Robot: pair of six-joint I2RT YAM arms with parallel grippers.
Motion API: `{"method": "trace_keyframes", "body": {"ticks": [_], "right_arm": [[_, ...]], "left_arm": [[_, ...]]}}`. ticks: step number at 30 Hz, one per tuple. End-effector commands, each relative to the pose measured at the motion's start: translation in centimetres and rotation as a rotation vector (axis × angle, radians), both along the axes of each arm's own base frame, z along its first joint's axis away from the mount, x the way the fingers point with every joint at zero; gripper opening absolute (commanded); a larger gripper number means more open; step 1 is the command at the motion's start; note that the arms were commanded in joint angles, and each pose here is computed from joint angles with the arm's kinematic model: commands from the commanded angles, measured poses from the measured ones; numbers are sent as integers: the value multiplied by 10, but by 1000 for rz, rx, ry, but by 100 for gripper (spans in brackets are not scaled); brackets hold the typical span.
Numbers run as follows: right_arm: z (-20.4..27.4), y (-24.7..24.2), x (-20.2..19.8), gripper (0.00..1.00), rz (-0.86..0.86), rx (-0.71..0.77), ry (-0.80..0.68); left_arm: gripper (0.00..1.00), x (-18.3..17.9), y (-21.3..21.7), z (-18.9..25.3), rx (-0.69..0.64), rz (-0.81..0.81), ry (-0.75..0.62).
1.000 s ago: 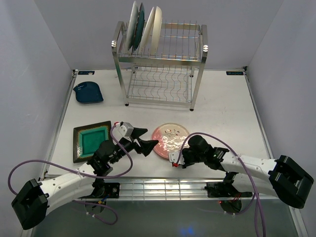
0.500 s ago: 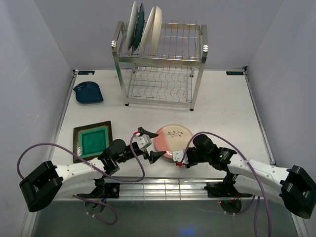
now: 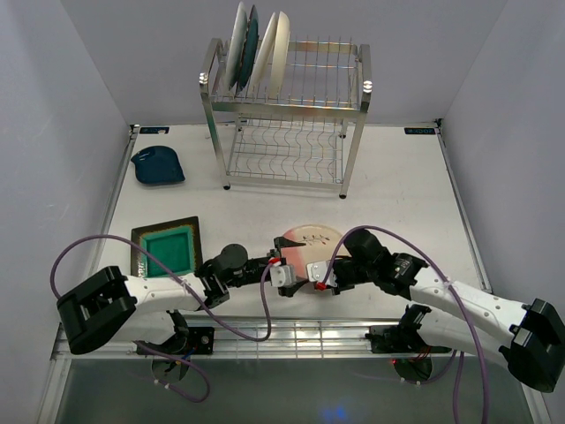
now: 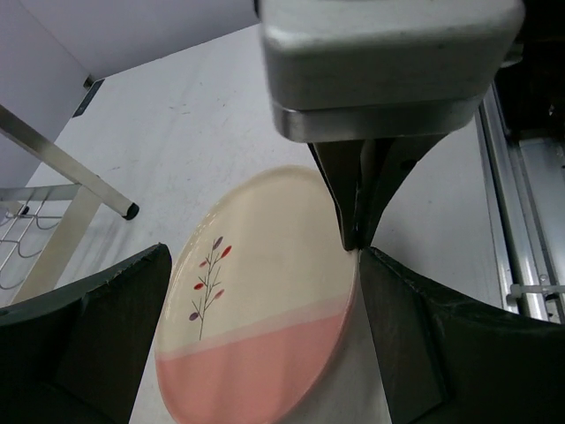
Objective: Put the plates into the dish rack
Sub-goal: Pick up the plate at the center of the board.
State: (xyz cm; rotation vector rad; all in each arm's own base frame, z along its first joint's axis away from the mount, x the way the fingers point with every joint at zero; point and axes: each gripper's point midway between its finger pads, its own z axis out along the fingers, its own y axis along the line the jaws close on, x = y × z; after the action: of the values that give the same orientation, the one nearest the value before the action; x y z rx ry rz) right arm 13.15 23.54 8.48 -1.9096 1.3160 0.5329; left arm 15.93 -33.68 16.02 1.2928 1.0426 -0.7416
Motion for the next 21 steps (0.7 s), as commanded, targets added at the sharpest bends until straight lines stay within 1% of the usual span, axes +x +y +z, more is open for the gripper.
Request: {"method": "trace_keyframes", "body": {"ticks": [1, 2, 6, 13, 15, 17, 19, 20, 21], "right_arm": [[31, 14, 4, 8, 39, 71, -40], [31, 13, 4, 8, 39, 70, -39], [39, 15, 6, 8, 33, 76, -48], [51, 17, 9, 8, 36, 85, -62], [54, 17, 8, 8, 38, 86, -60], [59, 17, 7, 8, 42, 92, -62], [62, 17, 8, 8, 39, 94, -66], [63, 17, 7, 8, 41, 96, -67], [63, 17, 8, 8, 40, 94, -67]], "left_arm": [[98, 2, -12, -9, 93, -11, -138], [98, 4, -13, -14, 115, 4, -146], [98, -7, -19, -21, 155, -22, -193], [98, -19, -16, -24, 184, -21, -222], [98, -18, -17, -30, 212, -5, -233], [98, -8, -17, -43, 267, 53, -238], [95, -5, -20, -47, 295, 75, -267], [95, 1, -18, -53, 324, 113, -275], [95, 0, -19, -54, 331, 117, -284]]}}
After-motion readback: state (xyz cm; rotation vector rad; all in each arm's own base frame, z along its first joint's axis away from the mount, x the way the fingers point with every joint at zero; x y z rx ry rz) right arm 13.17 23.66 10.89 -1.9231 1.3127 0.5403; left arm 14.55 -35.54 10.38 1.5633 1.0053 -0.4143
